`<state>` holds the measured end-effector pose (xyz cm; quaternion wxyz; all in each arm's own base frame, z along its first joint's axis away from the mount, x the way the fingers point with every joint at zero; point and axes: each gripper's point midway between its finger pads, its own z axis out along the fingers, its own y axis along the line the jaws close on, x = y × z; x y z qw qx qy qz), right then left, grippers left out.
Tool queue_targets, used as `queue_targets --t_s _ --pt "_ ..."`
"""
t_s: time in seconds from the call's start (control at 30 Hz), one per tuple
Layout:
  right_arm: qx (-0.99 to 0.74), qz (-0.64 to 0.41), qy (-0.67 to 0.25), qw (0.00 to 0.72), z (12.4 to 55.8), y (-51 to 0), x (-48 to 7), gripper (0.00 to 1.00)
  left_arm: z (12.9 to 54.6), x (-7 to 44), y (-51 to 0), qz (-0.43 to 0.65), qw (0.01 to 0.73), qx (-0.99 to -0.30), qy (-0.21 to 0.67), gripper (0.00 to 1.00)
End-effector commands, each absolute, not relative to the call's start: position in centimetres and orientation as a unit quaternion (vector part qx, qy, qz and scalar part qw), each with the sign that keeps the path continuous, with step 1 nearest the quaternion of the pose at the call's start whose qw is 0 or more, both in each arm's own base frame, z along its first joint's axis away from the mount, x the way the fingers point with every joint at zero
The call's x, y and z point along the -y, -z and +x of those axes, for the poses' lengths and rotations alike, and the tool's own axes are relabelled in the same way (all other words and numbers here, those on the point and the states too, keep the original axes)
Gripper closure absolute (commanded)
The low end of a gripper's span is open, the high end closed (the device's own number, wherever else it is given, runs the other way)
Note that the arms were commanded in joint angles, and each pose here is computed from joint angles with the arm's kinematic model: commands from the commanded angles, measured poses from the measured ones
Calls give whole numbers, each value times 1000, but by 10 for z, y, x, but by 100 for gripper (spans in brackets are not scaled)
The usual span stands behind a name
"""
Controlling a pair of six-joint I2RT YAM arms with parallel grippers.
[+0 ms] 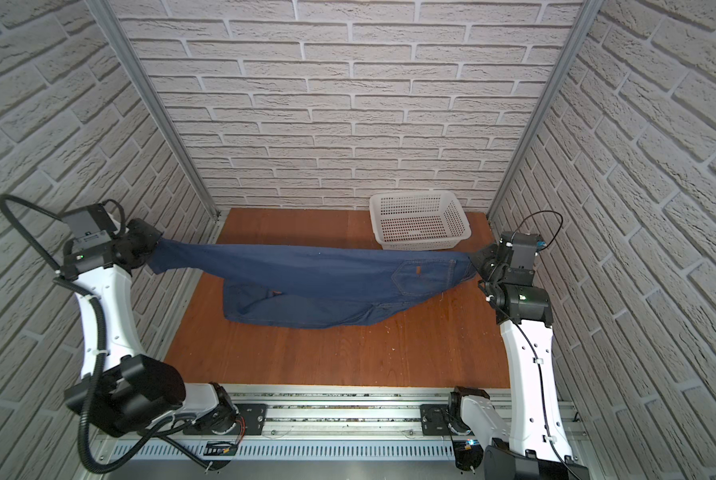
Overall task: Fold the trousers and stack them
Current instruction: 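Lift the jeans by hem and waistband with both grippers, stretching them taut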
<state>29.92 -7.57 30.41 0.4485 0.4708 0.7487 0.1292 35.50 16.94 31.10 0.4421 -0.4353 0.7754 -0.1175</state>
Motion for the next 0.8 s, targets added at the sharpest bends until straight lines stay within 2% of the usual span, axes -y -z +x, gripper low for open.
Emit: queue_targets --t_s 0.0,0.1,0.27,0.47,0.57,0.63,0.77 --pt "-742 490 -120 442 294 -288 84 95 336 -170 -282 -451 424 -775 125 100" --pt "-746 503 -102 425 289 -269 89 95 332 -168 -256 -458 404 -781 130 100" --pt "-747 527 -105 391 304 -242 91 95 353 -164 -232 -452 374 -795 155 100" --pt "-739 539 -157 373 364 -233 91 95 406 -151 -233 -411 360 -823 155 100" --pt "-722 511 -204 420 417 -272 94 95 444 -146 -250 -398 363 -824 176 100" --pt "-715 469 -234 463 451 -315 95 95 470 -141 -280 -381 376 -821 198 100" --pt "-686 402 -279 539 471 -417 89 95 490 -141 -364 -348 438 -805 197 100"
